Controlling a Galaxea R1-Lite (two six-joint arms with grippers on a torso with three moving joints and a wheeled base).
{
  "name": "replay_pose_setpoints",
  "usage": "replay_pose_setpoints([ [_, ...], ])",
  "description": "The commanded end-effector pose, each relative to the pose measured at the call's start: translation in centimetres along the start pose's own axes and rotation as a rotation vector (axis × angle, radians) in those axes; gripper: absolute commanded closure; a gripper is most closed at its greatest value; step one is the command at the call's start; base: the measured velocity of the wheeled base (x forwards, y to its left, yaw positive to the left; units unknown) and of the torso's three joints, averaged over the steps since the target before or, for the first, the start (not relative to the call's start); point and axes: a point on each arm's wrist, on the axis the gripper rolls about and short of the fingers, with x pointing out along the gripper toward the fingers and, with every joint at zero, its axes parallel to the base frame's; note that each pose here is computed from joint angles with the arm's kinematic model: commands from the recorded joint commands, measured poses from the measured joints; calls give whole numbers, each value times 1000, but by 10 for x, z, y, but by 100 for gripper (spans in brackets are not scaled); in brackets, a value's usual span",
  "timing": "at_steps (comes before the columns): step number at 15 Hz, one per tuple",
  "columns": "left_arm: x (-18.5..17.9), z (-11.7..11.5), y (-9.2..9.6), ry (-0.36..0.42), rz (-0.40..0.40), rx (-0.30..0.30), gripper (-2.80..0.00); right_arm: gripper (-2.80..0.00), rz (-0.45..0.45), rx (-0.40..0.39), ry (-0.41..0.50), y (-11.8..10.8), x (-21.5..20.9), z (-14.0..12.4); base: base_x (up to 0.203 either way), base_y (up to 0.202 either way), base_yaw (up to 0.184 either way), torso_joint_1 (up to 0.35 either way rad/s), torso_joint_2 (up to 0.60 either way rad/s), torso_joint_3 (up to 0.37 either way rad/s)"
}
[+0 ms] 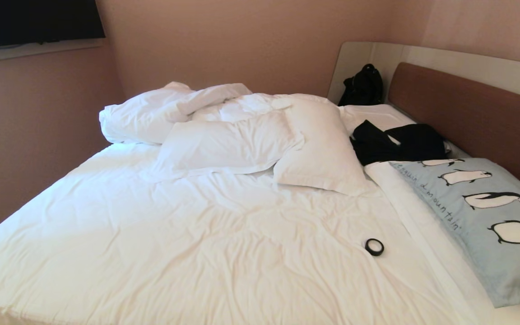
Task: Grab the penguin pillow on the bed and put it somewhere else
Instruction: Pick up the pillow
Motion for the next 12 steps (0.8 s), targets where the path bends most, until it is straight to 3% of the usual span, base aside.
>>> replay_pose_setpoints([
  [1, 0, 0, 0, 1, 1, -1, 0, 0, -117, 2, 10, -5, 3, -2, 0, 0, 0, 0, 0, 0],
  [8, 0, 0, 0, 1, 1, -2, 0, 0, -84, -58, -44, -6, -10, 3, 0, 0, 0, 0, 0, 0],
  [12, 0, 0, 0, 1, 1, 0, 0, 0, -229, -46, -43, -11, -12, -8, 0, 0, 0, 0, 0, 0],
])
